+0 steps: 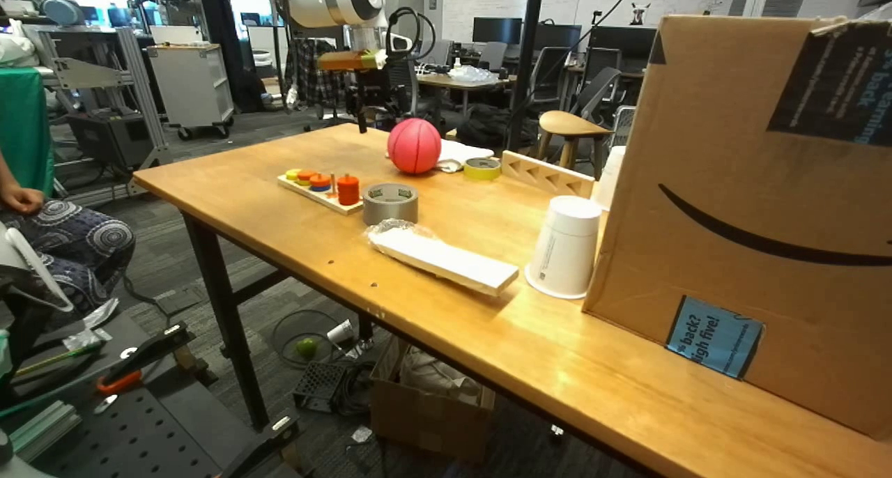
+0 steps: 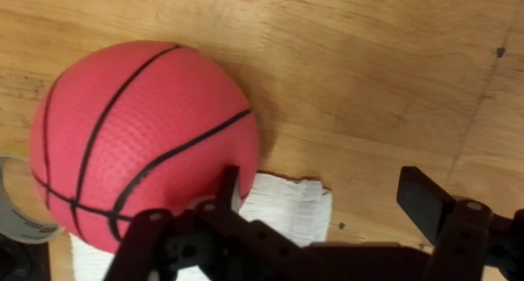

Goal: Push the basketball to the right side of the table

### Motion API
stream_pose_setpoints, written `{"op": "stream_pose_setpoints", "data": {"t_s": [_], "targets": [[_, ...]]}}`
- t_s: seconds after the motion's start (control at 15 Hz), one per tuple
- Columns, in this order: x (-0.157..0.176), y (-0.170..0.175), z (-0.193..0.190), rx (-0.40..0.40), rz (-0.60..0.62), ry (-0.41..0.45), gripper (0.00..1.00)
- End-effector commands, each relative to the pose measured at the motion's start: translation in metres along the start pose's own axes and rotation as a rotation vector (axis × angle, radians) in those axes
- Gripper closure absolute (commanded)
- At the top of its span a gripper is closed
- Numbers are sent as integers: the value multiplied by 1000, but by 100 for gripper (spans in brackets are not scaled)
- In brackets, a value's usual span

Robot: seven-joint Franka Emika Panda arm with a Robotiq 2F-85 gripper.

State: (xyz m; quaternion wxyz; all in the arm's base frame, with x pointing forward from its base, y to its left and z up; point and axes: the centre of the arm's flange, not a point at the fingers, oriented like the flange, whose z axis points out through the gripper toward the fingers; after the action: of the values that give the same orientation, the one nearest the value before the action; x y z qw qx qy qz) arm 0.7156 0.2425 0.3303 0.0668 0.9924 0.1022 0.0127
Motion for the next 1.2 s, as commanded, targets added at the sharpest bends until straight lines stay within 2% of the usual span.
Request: {"op": "stream_pose_setpoints", "data": {"t_s": [0.0, 0.2, 0.4, 0.6, 0.73, 0.87, 1.13], "targets": [[-32, 86, -1, -53, 150, -38, 0], [-57, 155, -10, -149, 305, -44, 0], [-90, 221, -39, -237, 457, -11, 0], [-133, 257, -73, -295, 514, 26, 0], [-162, 256, -91, -307, 497, 41, 0], [-186, 241, -108, -318, 453, 53, 0], [-227, 184, -128, -291, 358, 74, 0]]}}
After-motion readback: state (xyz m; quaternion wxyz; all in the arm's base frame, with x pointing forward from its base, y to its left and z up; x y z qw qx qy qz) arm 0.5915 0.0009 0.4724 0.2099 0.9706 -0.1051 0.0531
